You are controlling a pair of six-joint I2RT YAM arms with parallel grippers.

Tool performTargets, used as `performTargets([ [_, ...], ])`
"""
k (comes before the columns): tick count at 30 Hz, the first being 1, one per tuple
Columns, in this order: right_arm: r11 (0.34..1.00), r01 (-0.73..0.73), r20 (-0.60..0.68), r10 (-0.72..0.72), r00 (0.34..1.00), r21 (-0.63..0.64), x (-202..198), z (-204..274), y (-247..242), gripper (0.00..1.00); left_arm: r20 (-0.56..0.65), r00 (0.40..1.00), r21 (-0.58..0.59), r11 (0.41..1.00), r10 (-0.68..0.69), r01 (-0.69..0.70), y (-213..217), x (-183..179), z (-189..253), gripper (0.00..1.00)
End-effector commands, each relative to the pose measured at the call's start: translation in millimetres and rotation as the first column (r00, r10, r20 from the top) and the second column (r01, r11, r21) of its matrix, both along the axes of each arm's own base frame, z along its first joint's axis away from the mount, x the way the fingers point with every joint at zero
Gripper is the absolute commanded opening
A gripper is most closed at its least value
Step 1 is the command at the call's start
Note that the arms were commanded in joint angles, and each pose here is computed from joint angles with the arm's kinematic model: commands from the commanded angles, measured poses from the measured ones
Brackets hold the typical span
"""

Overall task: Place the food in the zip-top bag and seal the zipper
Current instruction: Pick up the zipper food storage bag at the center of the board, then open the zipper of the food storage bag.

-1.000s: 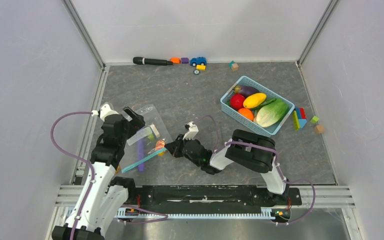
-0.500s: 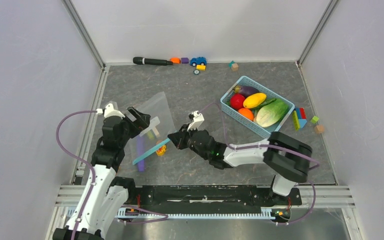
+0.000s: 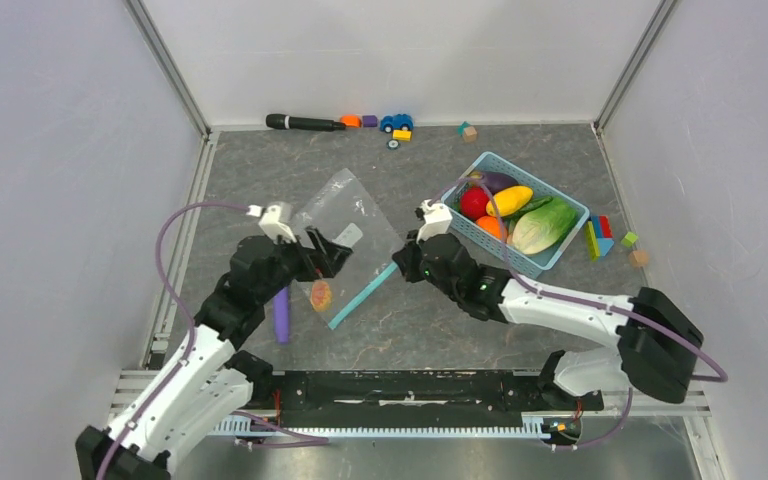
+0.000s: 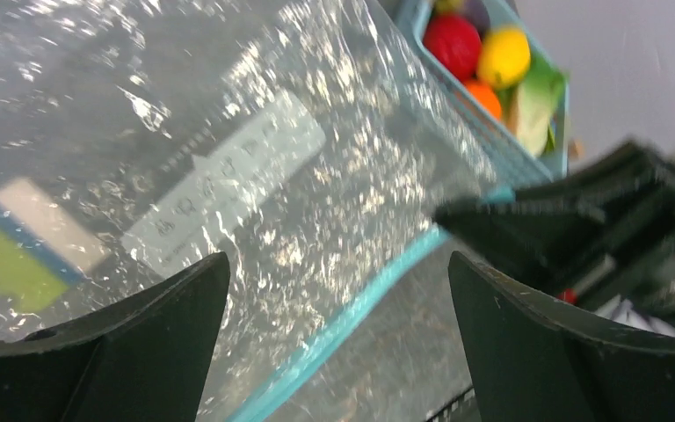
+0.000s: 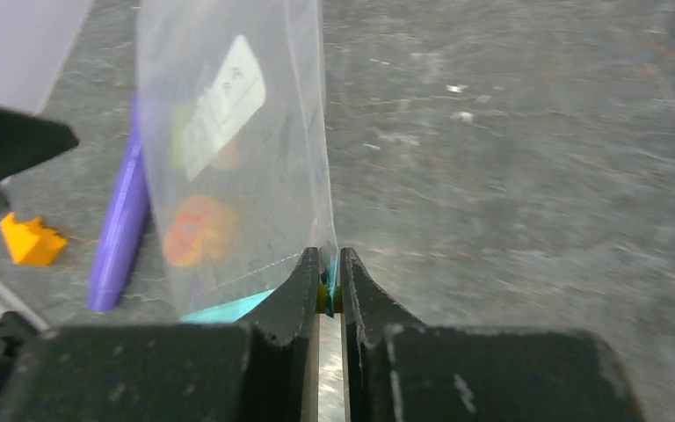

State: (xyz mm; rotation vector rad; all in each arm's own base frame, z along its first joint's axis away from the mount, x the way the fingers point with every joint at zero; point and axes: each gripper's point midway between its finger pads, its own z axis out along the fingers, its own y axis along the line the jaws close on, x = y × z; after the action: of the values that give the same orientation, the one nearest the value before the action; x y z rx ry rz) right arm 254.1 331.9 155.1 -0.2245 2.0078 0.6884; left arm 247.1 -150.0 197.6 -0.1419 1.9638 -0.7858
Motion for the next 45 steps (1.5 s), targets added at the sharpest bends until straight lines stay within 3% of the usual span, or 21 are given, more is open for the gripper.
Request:
performTargets([
  [1, 0.989, 0.066, -0.013, -0.068, 0.998, -0.133, 2, -13, -53, 0.0, 0.058, 0.97, 0.127, 0.966, -0.235, 0.227, -50, -15, 6, 1.0],
  [6, 0.966, 0.098, -0.004, -0.101, 0.995, -0.238, 8, -12, -88, 0.0, -0.017, 0.96, 0.328, 0.905, -0.281, 0.271, -72, -22, -26, 1.0],
  [12, 0.935, 0.092, 0.0, -0.098, 0.995, -0.343, 19, 10, -108, 0.0, 0.015, 0.918, 0.512, 0.792, -0.396, 0.333, -110, -50, -34, 1.0],
  [16, 0.939, 0.091, 0.018, -0.09, 0.996, -0.333, 21, 31, -110, 0.0, 0.034, 0.91, 0.637, 0.71, -0.414, 0.3, -127, -59, -43, 1.0],
  [21, 0.954, 0.058, 0.028, -0.052, 0.998, -0.295, 16, 45, -106, 0.0, 0.056, 0.924, 0.711, 0.665, -0.378, 0.229, -137, -54, -49, 1.0],
  [28, 0.973, 0.03, 0.019, -0.027, 0.999, -0.23, 11, 72, -101, 0.0, 0.092, 0.94, 0.704, 0.69, -0.328, 0.172, -131, -49, -53, 1.0],
  [36, 0.986, 0.041, 0.009, -0.041, 0.999, -0.16, 9, 92, -97, 0.0, 0.085, 0.867, 0.56, 0.743, -0.491, 0.366, -153, -80, -61, 1.0],
  [41, 0.993, 0.089, -0.033, -0.091, 0.995, -0.079, 7, 82, -95, 0.0, 0.15, 0.864, 0.478, 0.8, -0.481, 0.362, -164, -81, -60, 1.0],
  [45, 0.992, 0.122, -0.048, -0.123, 0.991, -0.023, 8, 82, -94, 0.0, 0.191, 0.88, 0.499, 0.815, -0.435, 0.295, -170, -73, -62, 1.0],
])
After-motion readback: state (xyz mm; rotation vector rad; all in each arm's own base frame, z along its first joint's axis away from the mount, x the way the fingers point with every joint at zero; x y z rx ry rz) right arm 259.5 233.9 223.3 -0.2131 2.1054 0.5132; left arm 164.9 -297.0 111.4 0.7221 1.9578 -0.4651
